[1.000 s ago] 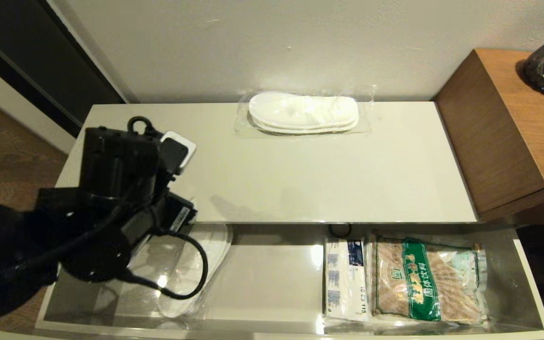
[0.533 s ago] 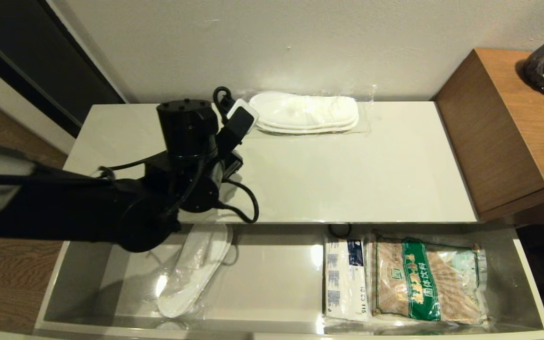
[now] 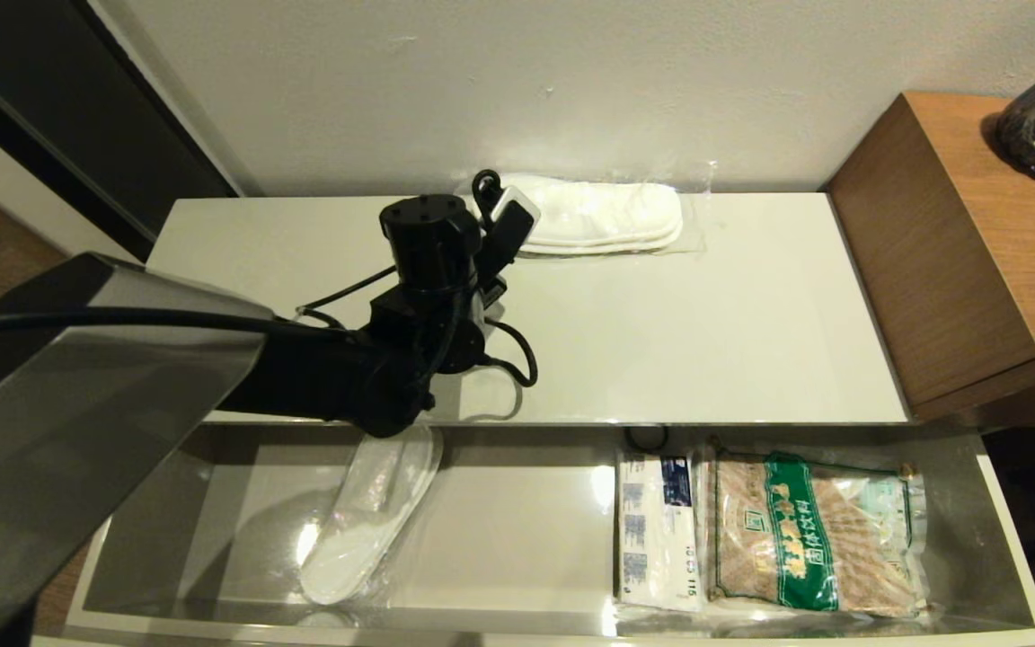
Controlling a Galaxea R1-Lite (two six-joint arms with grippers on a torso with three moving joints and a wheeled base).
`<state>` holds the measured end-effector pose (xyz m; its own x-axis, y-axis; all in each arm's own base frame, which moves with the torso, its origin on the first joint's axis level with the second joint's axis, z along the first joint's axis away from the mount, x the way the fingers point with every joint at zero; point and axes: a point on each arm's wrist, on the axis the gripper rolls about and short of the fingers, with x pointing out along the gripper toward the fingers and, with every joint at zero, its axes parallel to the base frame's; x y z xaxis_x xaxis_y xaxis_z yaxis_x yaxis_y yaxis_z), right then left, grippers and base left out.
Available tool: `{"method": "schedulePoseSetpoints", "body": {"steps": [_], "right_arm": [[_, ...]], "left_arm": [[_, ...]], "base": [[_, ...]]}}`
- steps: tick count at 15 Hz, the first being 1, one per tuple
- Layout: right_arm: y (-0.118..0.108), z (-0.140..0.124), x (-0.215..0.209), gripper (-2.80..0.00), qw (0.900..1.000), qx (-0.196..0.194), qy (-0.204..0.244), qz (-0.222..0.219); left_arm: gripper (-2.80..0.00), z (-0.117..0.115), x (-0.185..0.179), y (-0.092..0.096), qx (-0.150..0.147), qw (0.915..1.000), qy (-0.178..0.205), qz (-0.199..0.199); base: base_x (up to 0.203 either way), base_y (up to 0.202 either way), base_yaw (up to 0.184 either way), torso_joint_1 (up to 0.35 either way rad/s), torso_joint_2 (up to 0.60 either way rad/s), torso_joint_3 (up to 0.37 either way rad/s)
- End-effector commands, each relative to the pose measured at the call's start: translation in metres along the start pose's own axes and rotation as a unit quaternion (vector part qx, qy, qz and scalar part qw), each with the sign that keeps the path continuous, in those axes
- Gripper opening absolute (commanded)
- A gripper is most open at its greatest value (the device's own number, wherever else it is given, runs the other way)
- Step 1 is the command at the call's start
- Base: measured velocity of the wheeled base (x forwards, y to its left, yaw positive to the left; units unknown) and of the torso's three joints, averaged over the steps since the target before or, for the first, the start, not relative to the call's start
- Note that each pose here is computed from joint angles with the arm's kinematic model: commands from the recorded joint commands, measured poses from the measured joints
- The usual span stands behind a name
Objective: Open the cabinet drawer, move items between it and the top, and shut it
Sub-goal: Pick up the disposable slippers on the table
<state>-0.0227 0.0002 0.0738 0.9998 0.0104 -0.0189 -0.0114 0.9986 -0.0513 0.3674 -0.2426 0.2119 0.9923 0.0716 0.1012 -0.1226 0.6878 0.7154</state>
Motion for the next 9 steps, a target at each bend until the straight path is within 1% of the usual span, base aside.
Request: {"method": "schedulePoseSetpoints", "body": {"steps": [1,4,5,7,9], "right_arm": [[0.0,0.0,0.0,-2.8,1.0,0.0,0.0,0.0],[0.0,0.0,0.0,-2.8,1.0,0.0,0.0,0.0],[0.0,0.0,0.0,-2.8,1.0,0.0,0.001,0.0],[0.0,0.0,0.0,-2.8,1.0,0.0,0.0,0.0],[0.0,0.0,0.0,-2.8,1.0,0.0,0.0,0.0]], "left_arm": [[0.0,-0.004,0.007,-0.015,0.018,0.9998,0.004,-0.003],[0.0,0.007,0.018,-0.019,0.023,0.9995,-0.015,0.018],[0.0,0.009,0.021,-0.022,0.03,0.9991,-0.021,0.023],[0.0,0.009,0.025,-0.028,0.036,0.9985,-0.03,0.029],[0.0,0.007,0.023,-0.034,0.041,0.9985,-0.03,0.022]], "base": [[0.0,0.0,0.0,0.0,0.0,0.0],[0.0,0.0,0.0,0.0,0.0,0.0],[0.0,0.0,0.0,0.0,0.0,0.0],[0.0,0.0,0.0,0.0,0.0,0.0],[0.0,0.0,0.0,0.0,0.0,0.0]]}}
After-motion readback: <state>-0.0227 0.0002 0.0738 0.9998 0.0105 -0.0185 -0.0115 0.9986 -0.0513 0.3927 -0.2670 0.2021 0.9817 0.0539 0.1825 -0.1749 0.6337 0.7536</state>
